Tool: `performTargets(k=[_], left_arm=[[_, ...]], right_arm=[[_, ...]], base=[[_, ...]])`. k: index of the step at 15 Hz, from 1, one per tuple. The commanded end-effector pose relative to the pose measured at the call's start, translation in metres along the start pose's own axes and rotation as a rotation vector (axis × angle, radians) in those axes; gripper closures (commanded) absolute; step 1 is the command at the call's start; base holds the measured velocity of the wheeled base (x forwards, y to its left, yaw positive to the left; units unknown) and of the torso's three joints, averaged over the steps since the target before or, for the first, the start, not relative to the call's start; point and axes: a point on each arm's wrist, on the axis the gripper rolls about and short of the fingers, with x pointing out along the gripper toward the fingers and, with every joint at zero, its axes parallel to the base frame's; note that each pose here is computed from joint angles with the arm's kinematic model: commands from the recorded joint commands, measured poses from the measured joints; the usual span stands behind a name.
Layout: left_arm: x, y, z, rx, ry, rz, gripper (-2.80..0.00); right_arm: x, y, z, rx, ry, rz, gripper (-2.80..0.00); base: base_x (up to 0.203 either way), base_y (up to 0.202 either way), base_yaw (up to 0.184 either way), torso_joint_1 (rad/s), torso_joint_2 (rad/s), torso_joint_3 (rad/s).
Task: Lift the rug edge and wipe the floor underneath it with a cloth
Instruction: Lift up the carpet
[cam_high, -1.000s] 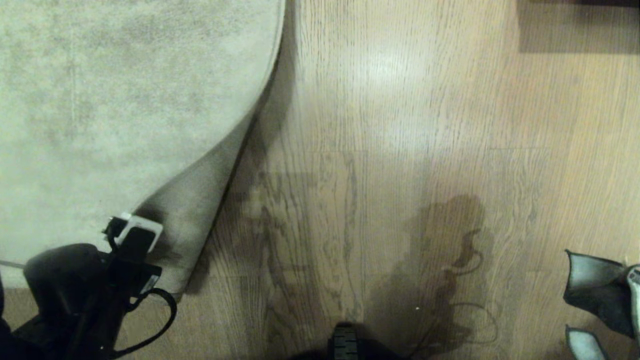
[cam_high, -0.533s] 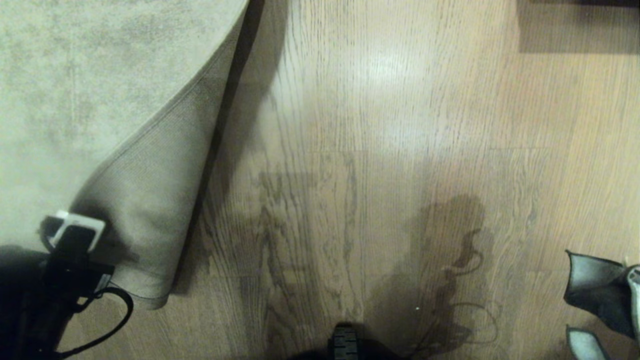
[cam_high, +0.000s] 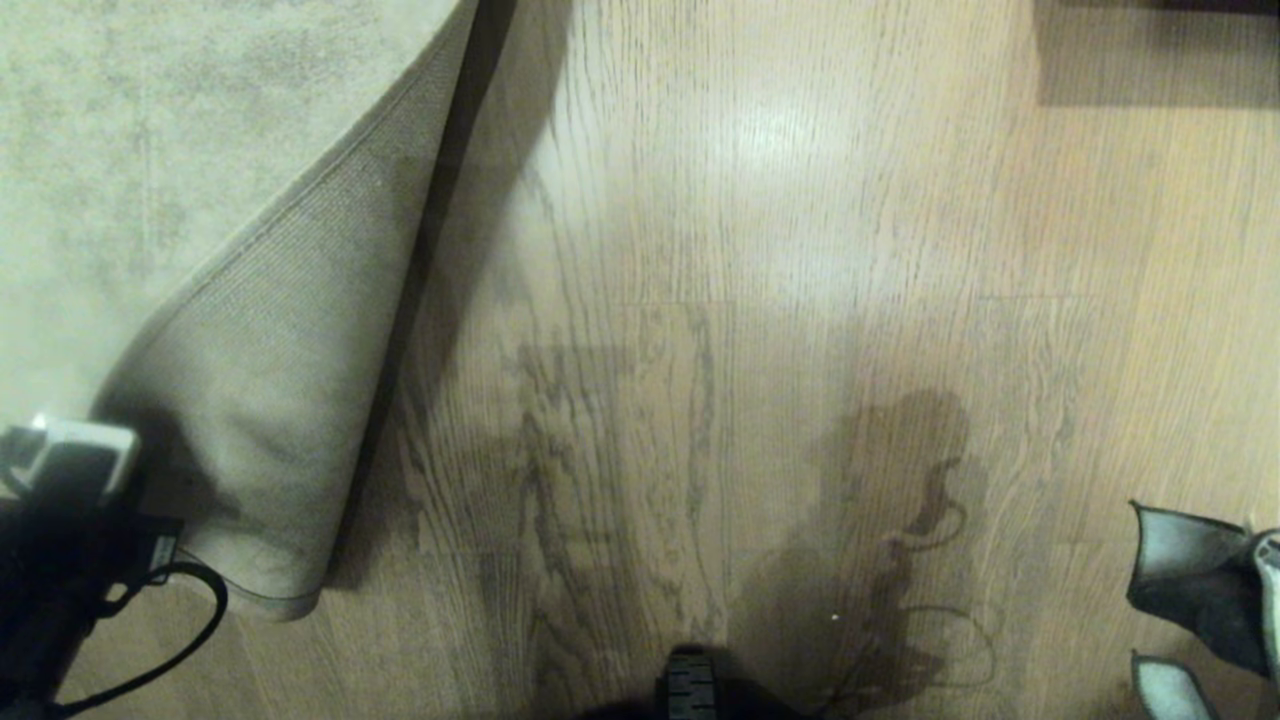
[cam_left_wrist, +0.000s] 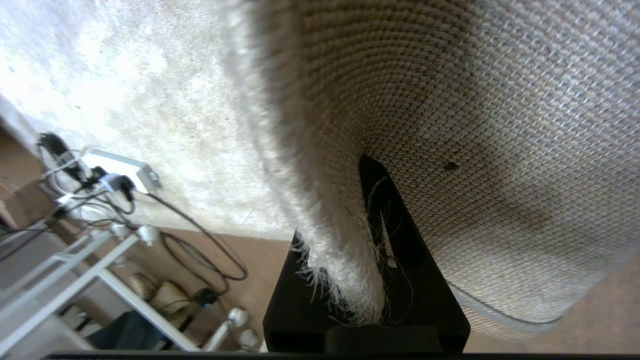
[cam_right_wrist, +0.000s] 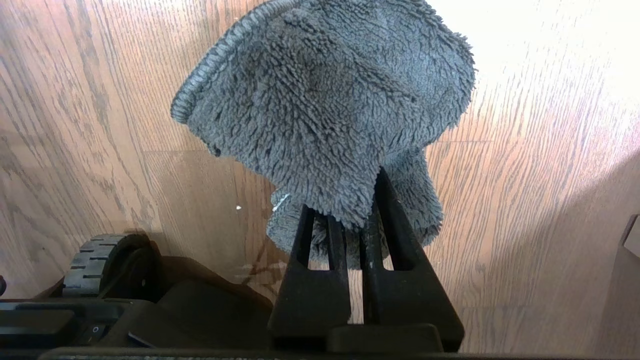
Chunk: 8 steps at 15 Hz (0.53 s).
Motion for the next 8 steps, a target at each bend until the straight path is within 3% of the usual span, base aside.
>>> performTargets(k=[1, 8], left_arm=[[-0.002, 0.003, 0.005, -0.026, -0.057, 0.001, 0.0], [-0.002, 0.02, 0.005, -0.041, -0.128, -0.034, 0.0]], right_arm=[[0.0, 0.0, 0.0, -0.001, 0.001, 0.0, 0.0], [0.0, 0.0, 0.0, -0.001, 0.0, 0.0, 0.0]], base=[[0.0, 0.0, 0.0, 0.0, 0.0, 0.0], [0.0, 0.0, 0.0, 0.0, 0.0, 0.0]])
